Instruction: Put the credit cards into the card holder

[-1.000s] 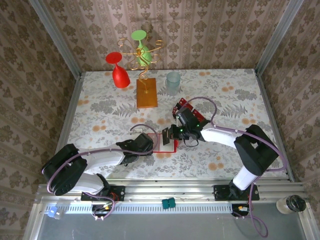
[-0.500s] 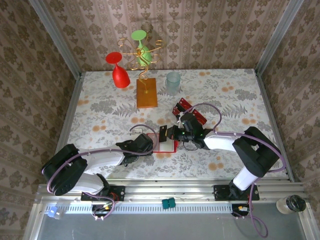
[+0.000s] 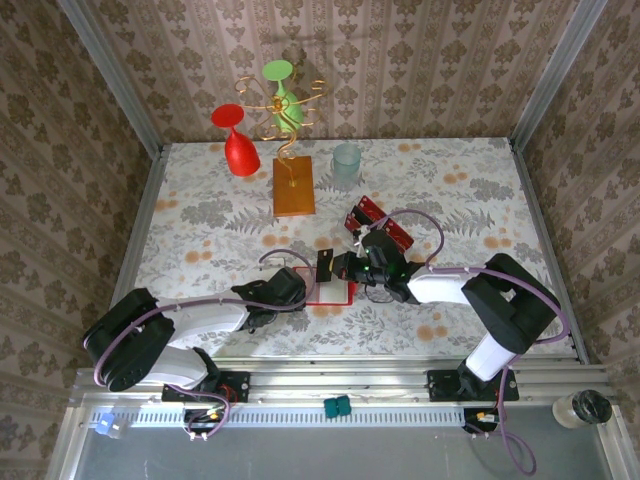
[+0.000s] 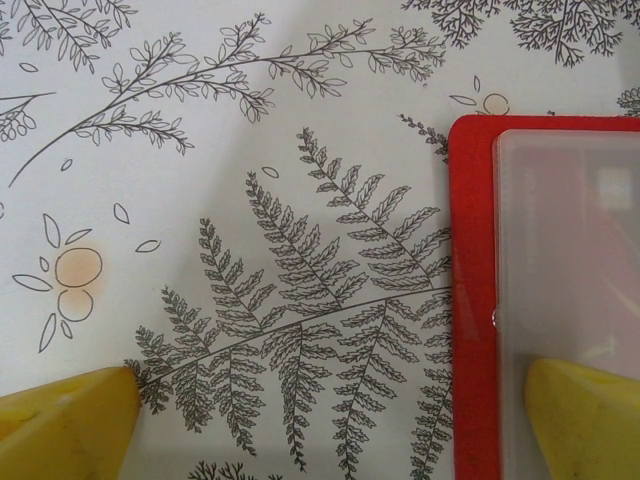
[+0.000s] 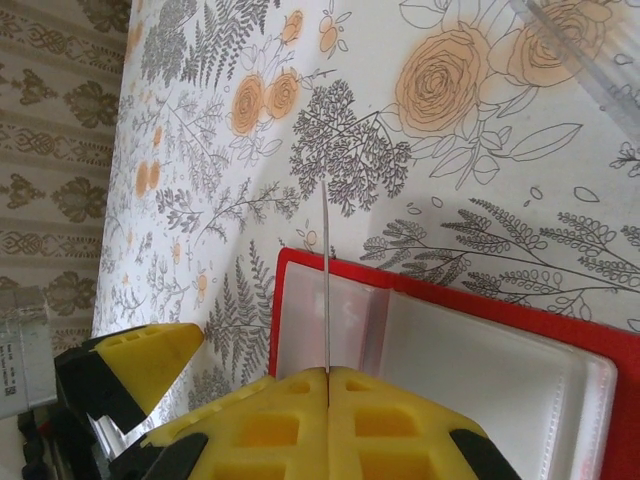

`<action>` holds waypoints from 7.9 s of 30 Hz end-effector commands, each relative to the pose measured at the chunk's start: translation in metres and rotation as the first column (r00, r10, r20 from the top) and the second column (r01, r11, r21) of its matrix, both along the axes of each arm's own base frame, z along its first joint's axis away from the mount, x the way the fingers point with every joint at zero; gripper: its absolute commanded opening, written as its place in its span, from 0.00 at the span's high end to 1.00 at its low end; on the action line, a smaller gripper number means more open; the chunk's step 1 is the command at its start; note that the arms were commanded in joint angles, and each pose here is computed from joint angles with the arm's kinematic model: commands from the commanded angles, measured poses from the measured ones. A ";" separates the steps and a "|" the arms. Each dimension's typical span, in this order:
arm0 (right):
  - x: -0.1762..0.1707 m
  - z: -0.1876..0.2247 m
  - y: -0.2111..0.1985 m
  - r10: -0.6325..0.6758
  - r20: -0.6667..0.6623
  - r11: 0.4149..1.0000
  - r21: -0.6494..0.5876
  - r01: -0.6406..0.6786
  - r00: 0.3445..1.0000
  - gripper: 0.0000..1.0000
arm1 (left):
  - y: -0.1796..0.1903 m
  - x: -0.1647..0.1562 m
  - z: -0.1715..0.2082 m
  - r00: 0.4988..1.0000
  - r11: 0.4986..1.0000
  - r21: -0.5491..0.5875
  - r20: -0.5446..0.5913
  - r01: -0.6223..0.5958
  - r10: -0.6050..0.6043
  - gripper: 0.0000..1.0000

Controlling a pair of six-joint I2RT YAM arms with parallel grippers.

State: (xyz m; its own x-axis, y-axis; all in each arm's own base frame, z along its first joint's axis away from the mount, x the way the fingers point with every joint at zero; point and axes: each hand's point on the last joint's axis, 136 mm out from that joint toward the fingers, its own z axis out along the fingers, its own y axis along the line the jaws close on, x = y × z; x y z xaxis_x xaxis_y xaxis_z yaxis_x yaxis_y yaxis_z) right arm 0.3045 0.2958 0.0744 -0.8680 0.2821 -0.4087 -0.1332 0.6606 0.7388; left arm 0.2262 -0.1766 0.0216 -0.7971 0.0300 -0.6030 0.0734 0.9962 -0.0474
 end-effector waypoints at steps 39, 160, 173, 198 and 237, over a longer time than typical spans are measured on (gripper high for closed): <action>-0.009 -0.033 -0.008 -0.043 -0.049 0.999 -0.010 0.043 0.998 1.00 | 0.010 -0.007 -0.006 1.000 0.999 0.042 -0.017 -0.008 0.009 0.00; -0.017 -0.034 0.018 0.171 -0.288 0.939 -0.240 -0.244 0.942 0.88 | 0.009 -0.006 -0.003 1.000 1.000 0.025 0.000 -0.010 0.010 0.00; -0.019 -0.050 0.033 0.183 -0.325 0.925 -0.261 -0.274 0.928 0.89 | 0.030 0.001 0.011 0.997 0.996 0.017 -0.003 -0.082 0.082 0.00; -0.021 -0.056 0.061 0.218 -0.355 0.922 -0.231 -0.311 0.909 0.90 | 0.036 -0.005 -0.021 0.993 0.993 0.076 -0.072 -0.092 0.097 0.00; -0.019 -0.050 0.046 0.233 -0.288 0.839 -0.423 -0.342 0.929 0.97 | 0.046 -0.007 -0.014 0.992 0.991 0.083 -0.060 -0.107 0.112 0.00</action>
State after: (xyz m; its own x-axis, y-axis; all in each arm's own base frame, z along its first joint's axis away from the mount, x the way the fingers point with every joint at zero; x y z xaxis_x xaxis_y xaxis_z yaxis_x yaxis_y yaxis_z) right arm 0.2853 0.3390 0.0306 -0.9606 -0.1555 -0.2302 -0.2406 0.8801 0.4093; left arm 0.2288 -0.1443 0.0175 -0.8133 -0.0300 -0.5811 -0.0251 0.9995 -0.0165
